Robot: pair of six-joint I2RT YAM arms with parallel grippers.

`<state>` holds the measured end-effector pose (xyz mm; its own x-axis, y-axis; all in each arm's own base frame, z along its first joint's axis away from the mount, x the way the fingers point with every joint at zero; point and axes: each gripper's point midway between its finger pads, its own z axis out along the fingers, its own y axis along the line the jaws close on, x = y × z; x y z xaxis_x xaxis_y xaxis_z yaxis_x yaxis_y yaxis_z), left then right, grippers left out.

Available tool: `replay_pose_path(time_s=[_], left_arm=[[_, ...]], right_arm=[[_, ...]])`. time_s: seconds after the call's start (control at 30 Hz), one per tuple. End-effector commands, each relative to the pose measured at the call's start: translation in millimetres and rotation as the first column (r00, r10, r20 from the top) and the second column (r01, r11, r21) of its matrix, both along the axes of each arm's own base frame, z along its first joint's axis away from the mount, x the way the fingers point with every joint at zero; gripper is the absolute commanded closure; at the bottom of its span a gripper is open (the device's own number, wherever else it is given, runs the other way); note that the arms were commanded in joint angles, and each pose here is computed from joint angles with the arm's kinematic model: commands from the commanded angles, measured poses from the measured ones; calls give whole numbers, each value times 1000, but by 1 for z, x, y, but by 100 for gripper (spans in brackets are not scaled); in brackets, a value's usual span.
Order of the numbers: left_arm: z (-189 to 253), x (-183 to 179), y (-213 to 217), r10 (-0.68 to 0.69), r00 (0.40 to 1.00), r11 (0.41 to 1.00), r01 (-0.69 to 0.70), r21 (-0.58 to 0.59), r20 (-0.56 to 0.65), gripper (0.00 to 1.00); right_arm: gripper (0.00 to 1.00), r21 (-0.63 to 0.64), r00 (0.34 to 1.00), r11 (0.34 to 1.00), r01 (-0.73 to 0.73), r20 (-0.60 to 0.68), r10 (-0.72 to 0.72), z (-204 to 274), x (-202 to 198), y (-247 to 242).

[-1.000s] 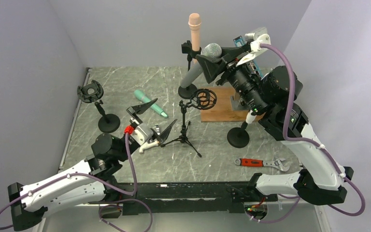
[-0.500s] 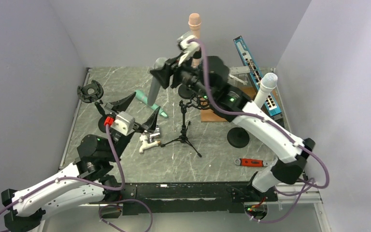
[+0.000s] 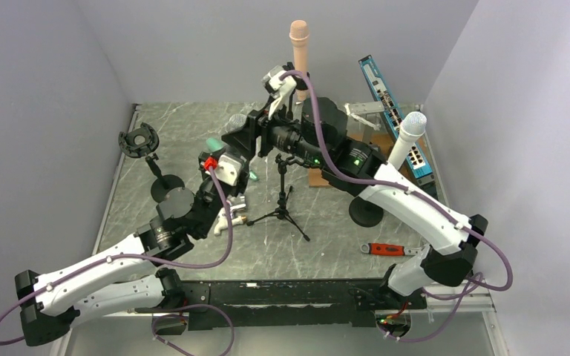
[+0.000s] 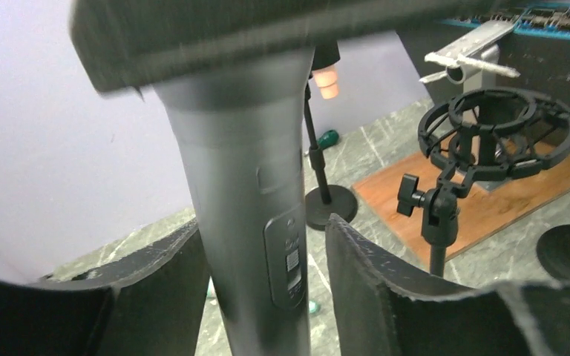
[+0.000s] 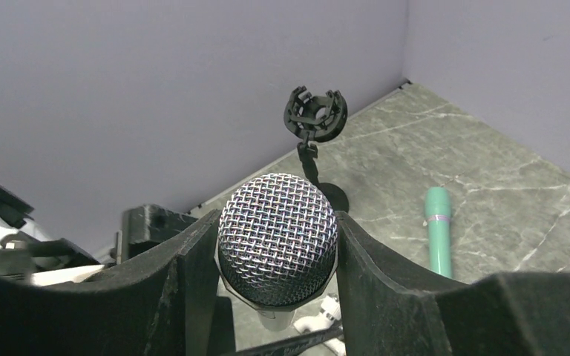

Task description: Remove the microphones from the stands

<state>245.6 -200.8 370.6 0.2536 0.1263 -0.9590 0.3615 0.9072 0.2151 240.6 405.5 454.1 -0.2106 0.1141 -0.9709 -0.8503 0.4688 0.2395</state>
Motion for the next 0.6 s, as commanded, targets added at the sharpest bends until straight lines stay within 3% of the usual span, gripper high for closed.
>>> replay_pose_path(time_s=[0.0,0.17,0.27,0.3,0.37,0.47,0.5,0.57], left_arm=[[13,0,5,22,1000,999,-23,-41,-6,45],[13,1,5,28,1000,999,-28,-17,-8,65],[13,2,6,37,999,999,-37,-15,-4,92],[14,2,6,37,999,999,-37,-15,-3,99],[13,2,7,41,999,999,-41,-17,-4,100],[12,3,8,44,999,998,-44,-35,-7,100],[12,4,8,44,999,998,-44,-49,-13,100],[10,9,11,49,998,995,-53,-83,-38,100]], right_arm=[[100,144,999,990,-12,53,4,45,-12,-14],[100,134,999,991,-12,51,5,41,-11,-13],[100,127,998,992,-16,56,9,40,-12,-13],[91,119,998,993,-13,56,7,38,-11,-12],[66,109,999,994,8,53,-13,37,-8,-14],[6,107,997,993,48,60,-54,38,-3,-21],[1,110,996,992,56,68,-64,39,-3,-24],[0,120,992,989,89,76,-99,45,-2,-33]])
